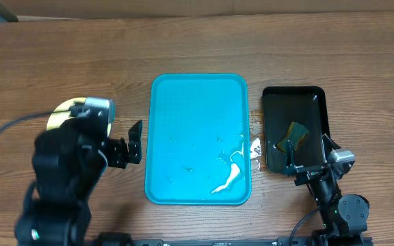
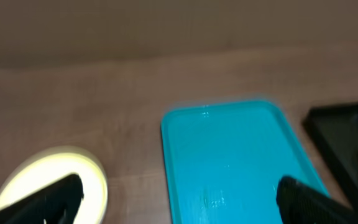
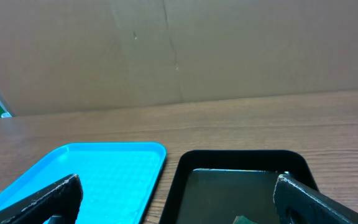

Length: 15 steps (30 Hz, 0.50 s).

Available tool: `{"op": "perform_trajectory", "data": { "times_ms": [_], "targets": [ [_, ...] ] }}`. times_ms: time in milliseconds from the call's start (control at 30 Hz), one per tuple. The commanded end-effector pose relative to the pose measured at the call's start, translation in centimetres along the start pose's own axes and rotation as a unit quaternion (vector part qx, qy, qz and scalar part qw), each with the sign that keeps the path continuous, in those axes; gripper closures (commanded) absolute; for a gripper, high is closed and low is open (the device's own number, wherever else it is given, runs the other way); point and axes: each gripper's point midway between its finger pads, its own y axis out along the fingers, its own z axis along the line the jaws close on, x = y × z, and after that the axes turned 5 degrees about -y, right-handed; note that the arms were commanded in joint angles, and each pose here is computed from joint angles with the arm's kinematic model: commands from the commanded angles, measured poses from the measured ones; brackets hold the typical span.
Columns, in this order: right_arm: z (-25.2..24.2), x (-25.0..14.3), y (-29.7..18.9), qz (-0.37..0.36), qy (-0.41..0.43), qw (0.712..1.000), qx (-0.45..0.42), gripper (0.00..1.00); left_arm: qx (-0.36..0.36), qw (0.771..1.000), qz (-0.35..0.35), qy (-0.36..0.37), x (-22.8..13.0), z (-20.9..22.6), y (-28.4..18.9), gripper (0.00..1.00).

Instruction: Clean dirty plates on tray and stack at the side

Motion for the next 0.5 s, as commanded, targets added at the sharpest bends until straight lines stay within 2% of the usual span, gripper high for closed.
{"op": "perform_trajectory", "data": {
  "times_ms": [0,167,467],
  "targets": [
    [0.2,-0.2,0.0,0.000,0.000,1.000,0.006,0.00,0.007,0.998,-0.056,0.006,-1.6,0.7,-0.1,0.00],
    [0.2,-0.2,0.0,0.000,0.000,1.000,0.006,0.00,0.007,0.987,-0.160,0.012,-2.4,1.1,-0.6,0.00],
    [0.2,-0.2,0.0,0.000,0.000,1.000,0.006,0.00,0.006,0.962,-0.273,0.022,-5.1,1.8,-0.6,0.00]
  ]
}}
